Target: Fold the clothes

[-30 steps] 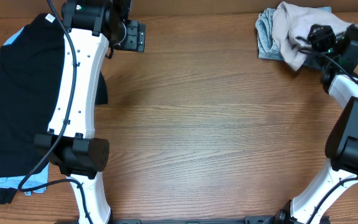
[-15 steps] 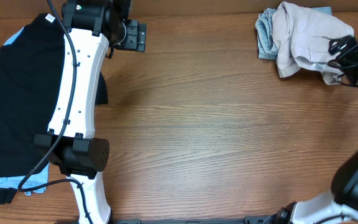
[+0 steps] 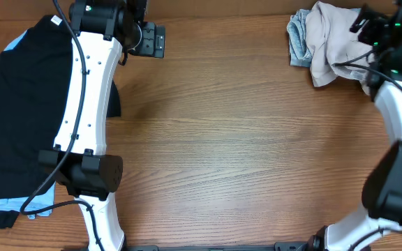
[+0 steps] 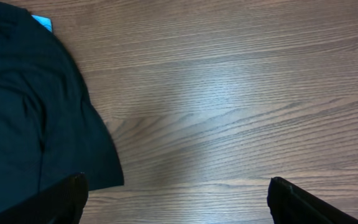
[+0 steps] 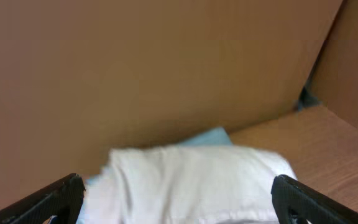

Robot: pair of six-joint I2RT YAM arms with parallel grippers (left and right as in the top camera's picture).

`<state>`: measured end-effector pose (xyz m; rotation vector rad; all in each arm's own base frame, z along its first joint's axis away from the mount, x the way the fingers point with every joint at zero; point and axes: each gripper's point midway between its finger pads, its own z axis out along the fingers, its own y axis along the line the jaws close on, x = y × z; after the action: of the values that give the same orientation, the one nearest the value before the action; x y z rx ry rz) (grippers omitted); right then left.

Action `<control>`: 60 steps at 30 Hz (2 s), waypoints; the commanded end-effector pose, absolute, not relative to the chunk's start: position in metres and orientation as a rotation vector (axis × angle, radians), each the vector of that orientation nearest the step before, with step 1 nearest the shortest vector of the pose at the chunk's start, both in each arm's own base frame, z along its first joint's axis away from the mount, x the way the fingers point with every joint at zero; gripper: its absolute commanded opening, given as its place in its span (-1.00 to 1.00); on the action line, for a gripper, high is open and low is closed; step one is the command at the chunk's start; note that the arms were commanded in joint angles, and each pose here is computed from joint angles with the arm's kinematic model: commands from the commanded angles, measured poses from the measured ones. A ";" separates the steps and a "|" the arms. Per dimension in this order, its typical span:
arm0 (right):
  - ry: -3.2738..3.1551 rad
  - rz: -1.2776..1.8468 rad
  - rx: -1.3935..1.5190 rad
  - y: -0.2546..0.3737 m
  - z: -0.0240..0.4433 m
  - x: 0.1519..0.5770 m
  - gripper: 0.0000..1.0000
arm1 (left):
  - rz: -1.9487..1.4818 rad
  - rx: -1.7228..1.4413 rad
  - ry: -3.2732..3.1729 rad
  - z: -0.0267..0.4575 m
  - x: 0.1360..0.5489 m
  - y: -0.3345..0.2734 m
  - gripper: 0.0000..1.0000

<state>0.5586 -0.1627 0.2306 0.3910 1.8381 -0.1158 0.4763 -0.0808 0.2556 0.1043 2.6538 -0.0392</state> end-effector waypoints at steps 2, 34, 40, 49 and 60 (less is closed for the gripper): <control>1.964 -0.213 0.425 -0.180 0.161 0.572 1.00 | -0.021 0.129 2.649 0.254 0.479 -0.081 0.93; 2.171 0.201 0.149 -0.014 0.379 0.430 1.00 | -0.027 0.130 2.647 0.254 0.479 -0.081 1.00; 2.089 0.224 0.087 0.007 0.423 0.383 1.00 | -0.027 0.130 2.647 0.254 0.479 -0.081 0.99; 2.066 -0.003 0.147 -0.024 0.430 0.375 1.00 | -0.027 0.130 2.648 0.254 0.479 -0.081 1.00; 2.112 -0.079 0.083 -0.008 0.408 0.352 1.00 | -0.027 0.130 2.647 0.254 0.479 -0.081 0.99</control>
<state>0.3656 -0.0119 0.4010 0.1097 2.1597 -0.0340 0.4781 -0.0811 0.2566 0.1042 2.6455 -0.0406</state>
